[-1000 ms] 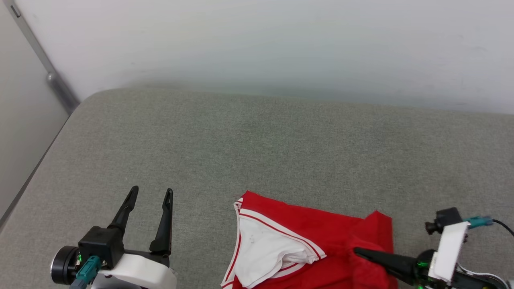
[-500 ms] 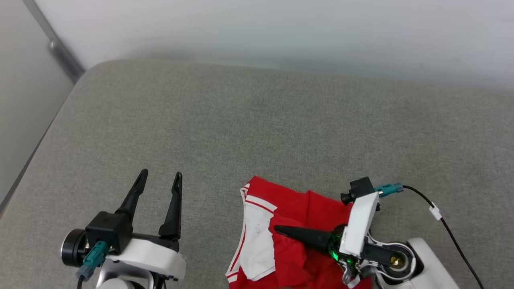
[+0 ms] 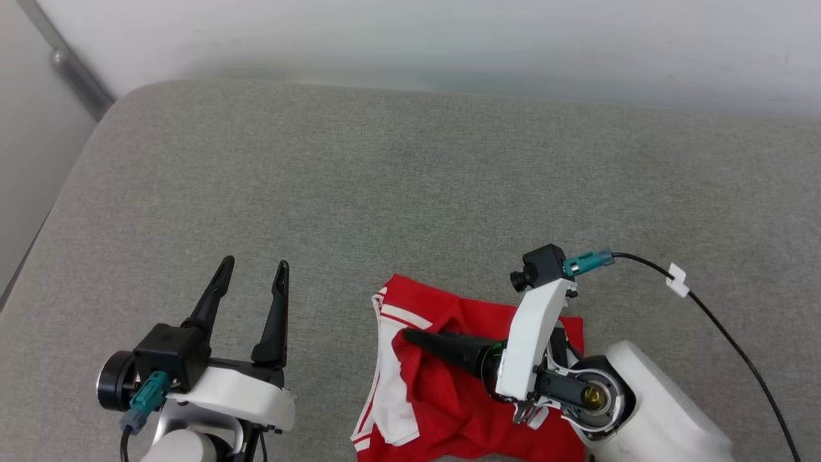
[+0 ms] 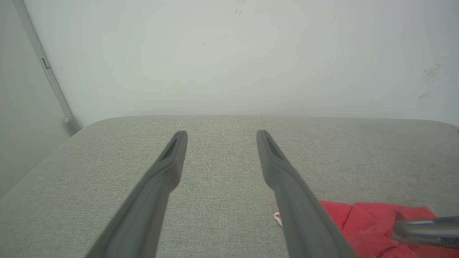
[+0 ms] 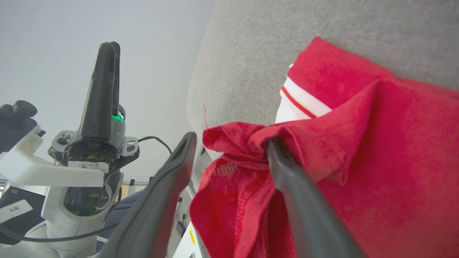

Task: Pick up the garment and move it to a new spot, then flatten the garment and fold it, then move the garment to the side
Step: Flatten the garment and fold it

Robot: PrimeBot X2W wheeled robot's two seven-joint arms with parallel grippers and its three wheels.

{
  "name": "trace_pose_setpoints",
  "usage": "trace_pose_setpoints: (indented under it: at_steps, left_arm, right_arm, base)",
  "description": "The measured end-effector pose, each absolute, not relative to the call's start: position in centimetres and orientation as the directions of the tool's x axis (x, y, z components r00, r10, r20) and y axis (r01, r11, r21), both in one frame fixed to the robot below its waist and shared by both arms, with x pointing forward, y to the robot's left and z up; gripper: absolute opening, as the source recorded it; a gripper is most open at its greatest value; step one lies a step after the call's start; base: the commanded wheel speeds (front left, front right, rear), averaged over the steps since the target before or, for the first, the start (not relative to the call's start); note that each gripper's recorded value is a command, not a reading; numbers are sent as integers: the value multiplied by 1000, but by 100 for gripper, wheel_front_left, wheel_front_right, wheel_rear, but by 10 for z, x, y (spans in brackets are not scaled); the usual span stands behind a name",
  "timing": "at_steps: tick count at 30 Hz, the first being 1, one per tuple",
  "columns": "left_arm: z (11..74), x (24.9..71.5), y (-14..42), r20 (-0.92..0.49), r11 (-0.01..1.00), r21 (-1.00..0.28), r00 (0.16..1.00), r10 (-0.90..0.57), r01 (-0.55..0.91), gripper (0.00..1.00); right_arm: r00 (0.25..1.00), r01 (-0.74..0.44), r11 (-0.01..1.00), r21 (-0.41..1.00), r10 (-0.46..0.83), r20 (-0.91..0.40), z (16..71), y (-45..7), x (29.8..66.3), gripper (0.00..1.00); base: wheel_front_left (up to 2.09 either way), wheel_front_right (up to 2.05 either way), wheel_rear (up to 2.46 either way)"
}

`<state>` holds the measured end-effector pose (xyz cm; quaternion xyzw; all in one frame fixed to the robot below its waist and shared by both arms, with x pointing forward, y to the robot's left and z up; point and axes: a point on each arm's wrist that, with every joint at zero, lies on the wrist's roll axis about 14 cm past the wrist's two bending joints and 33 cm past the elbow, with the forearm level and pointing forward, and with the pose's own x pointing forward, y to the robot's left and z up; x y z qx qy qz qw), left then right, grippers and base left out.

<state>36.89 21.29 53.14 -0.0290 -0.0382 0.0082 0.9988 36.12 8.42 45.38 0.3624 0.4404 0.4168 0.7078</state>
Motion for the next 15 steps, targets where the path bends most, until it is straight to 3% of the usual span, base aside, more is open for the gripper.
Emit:
trace_pose_setpoints:
  at_steps: [4, 8, 11, 15]
  left_arm:
    - [534, 371, 210, 85, 998, -58, 996, 10, -5, 100]
    - [537, 370, 208, 94, 999, -53, 996, 7, -2, 100]
    - [539, 368, 207, 103, 999, -50, 995, 4, 1, 100]
    - [541, 366, 206, 108, 999, -47, 994, 4, 1, 100]
  right_arm:
    - [315, -490, 484, 725, 874, -371, 462, 76, 369, 100]
    - [450, -634, 602, 485, 797, -402, 466, 48, 393, 100]
    - [592, -635, 703, 319, 709, -384, 471, 12, 419, 100]
    - [756, -545, 815, 194, 578, -307, 487, -40, 445, 100]
  base:
    - [0, 0, 0]
    - [0, 0, 0]
    - [0, 0, 0]
    - [0, 0, 0]
